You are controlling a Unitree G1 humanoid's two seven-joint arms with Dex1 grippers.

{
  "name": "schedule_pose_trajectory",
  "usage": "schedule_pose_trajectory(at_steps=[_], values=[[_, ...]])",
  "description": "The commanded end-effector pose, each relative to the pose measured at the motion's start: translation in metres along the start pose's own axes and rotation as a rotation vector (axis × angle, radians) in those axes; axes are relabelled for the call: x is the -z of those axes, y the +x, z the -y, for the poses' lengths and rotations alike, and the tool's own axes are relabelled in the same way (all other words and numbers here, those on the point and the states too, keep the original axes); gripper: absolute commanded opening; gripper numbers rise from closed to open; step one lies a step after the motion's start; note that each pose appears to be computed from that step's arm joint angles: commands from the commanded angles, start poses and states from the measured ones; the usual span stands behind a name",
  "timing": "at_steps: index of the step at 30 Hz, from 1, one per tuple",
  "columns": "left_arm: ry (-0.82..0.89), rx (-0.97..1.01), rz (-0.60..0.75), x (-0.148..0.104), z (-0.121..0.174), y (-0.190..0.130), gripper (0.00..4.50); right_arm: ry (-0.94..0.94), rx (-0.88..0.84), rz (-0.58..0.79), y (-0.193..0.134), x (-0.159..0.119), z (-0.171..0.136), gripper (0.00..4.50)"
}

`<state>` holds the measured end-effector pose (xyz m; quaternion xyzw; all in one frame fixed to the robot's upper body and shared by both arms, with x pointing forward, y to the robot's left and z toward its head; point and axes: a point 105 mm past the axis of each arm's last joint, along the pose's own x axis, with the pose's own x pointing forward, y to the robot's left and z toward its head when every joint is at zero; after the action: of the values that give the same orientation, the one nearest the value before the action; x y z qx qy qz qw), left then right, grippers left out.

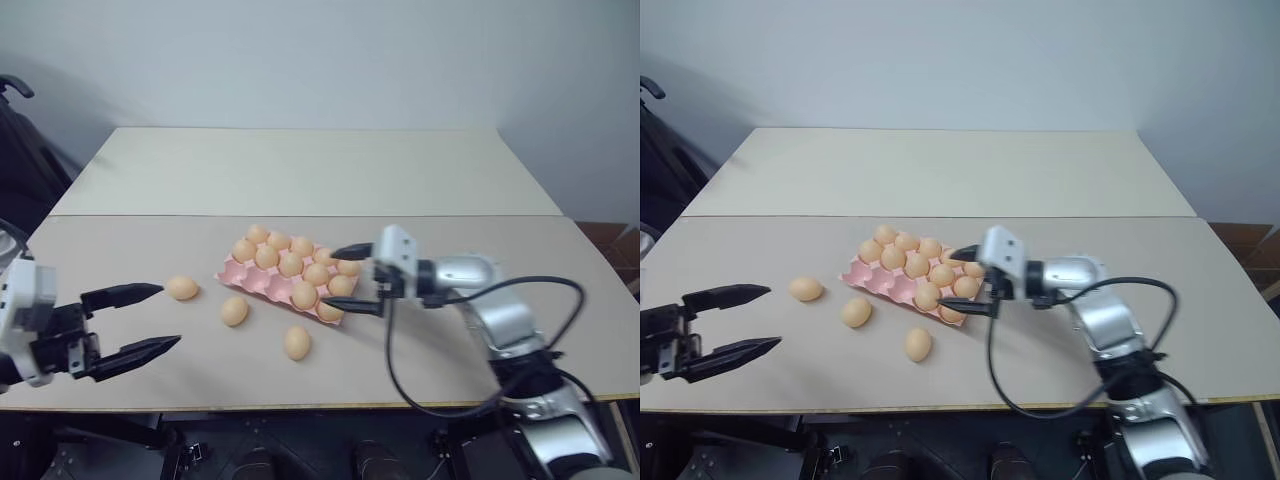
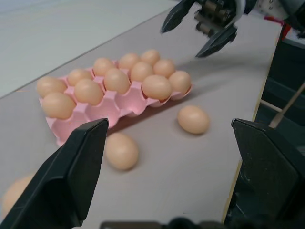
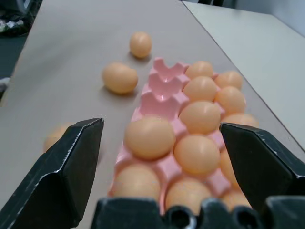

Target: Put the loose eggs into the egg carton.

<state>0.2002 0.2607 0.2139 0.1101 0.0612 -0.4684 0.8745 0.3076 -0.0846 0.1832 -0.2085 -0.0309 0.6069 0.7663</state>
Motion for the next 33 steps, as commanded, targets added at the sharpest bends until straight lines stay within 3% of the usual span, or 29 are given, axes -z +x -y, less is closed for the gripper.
schedule_pose_trajectory(at_steps=[1, 7, 14, 24, 33], values=[[0.053, 0.021, -0.018, -0.008, 0.0, -0.014, 4.5, -0.043, -0.039, 0.034, -0.034, -0.013, -0.004, 4.49], [0.036, 0.068, -0.09, -0.004, 0.0, -0.033, 4.5, -0.005, -0.09, -0.045, -0.08, -0.006, -0.013, 4.49], [0.05, 0.081, -0.071, -0.004, -0.004, -0.029, 4.5, -0.005, -0.121, -0.034, -0.081, -0.012, -0.022, 4.49], [0.063, 0.226, -0.049, -0.005, 0.011, -0.006, 4.5, -0.099, -0.235, 0.01, -0.026, -0.015, -0.035, 4.49], [0.06, 0.311, -0.046, -0.002, 0.021, 0.012, 4.5, -0.396, -0.431, -0.04, 0.046, -0.008, -0.053, 4.49]])
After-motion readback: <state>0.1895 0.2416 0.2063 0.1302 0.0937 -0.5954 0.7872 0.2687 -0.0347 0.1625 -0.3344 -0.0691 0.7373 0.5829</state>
